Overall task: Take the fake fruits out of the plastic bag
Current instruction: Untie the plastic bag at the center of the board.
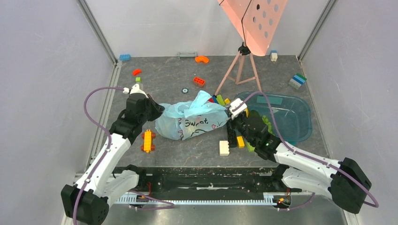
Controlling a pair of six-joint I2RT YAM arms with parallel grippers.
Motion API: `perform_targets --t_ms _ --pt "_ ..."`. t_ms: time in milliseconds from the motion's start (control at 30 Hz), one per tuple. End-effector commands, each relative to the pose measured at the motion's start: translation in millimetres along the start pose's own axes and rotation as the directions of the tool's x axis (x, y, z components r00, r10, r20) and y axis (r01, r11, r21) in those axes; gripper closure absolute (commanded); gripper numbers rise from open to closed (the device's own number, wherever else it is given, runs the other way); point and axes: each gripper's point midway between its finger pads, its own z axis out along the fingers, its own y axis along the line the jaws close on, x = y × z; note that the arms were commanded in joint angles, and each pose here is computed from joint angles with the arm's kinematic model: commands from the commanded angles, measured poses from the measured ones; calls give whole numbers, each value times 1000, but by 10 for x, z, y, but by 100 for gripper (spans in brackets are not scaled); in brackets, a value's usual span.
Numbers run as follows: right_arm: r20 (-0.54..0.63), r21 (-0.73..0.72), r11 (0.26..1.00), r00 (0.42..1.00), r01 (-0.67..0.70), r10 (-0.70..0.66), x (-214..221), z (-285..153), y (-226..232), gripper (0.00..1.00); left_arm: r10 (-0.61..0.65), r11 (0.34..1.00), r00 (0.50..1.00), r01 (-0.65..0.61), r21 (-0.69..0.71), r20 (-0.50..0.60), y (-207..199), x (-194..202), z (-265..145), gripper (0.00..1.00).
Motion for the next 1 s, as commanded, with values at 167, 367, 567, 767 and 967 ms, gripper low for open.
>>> perform_targets --t_ms 167,367,567,767,967 --pt "26 46 919 920 -393 392 59 -96 -59 100 42 999 998 -43 25 37 -56 -190 -50 98" --pt "114 -196 976 986 -99 123 -229 -195 197 47 59 997 998 -61 54 29 -119 -200 -56 98" --pt "259 -286 915 943 284 -211 -164 -325 354 25 80 993 996 -83 83 32 -193 -236 -79 98" --pt "422 -314 799 829 513 -366 -181 -389 555 21 85 991 996 -86 103 14 -241 -219 -62 98" --pt "512 -304 694 726 653 -459 -259 -385 827 21 83 990 997 -83 116 7 -270 -214 -53 98"
